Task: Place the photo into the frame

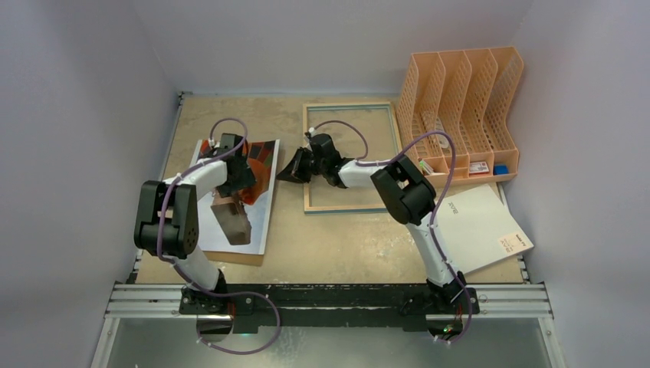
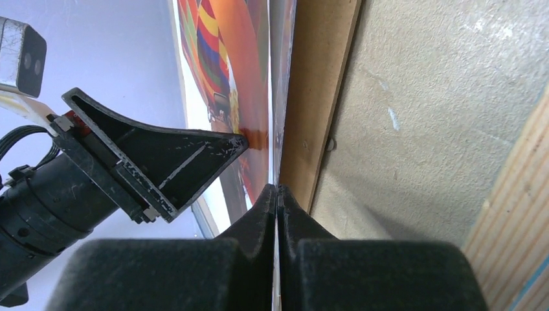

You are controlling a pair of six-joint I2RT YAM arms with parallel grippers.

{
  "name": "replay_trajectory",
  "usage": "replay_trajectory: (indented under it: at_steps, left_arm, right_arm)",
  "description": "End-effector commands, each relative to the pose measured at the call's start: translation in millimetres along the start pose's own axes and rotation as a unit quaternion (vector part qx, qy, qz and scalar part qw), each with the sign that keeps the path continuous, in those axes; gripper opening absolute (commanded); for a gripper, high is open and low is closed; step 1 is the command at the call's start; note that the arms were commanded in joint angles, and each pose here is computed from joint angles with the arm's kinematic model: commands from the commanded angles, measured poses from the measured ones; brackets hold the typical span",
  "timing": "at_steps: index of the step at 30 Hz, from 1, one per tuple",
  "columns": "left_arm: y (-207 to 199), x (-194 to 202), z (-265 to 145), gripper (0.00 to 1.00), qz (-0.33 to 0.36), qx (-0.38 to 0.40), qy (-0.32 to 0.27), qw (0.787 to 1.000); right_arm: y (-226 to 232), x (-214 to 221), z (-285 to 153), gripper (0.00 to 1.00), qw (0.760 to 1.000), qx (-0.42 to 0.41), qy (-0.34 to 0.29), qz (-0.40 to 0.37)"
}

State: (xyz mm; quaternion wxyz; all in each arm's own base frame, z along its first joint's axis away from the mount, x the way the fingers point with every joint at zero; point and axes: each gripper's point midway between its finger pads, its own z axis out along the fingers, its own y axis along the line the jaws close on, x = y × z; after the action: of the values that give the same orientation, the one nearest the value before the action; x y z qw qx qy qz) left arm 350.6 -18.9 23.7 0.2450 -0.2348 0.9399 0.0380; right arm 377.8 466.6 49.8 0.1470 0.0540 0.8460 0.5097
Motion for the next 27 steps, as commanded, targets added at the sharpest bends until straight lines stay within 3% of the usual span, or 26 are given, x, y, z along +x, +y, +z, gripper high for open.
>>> replay_trajectory:
  at_steps: [1,6,13,18,27]
  left_arm:
    - [4.4,-24.1,-28.4,0.7,-0.022,-0.008,-0.028,0.999]
    - [16.1,-70.0,-68.5,0.82,-0.035,-0.021,-0.094,0.995]
    - [32.9,-106.9,-91.7,0.86,-0.04,-0.036,-0.125,0.991]
    - [39.4,-102.9,-65.0,0.87,-0.026,-0.044,-0.099,0.994]
    - [42.2,-78.1,-11.4,0.85,-0.062,-0.022,-0.032,0.997]
  right_arm:
    - [67.2,-21.3,-25.5,0.0,0.995,-0.07,-0.042,-0.065]
    - [96.0,-37.4,-47.0,0.0,0.991,-0.047,-0.063,-0.108]
    - [102.8,-44.5,-63.5,0.0,0.99,0.0,-0.046,-0.135]
    - [86.8,-62.0,-77.7,0.0,0.986,0.064,-0.051,-0.147]
    - [57.8,-95.0,-128.8,0.0,0.978,0.112,-0.074,-0.16]
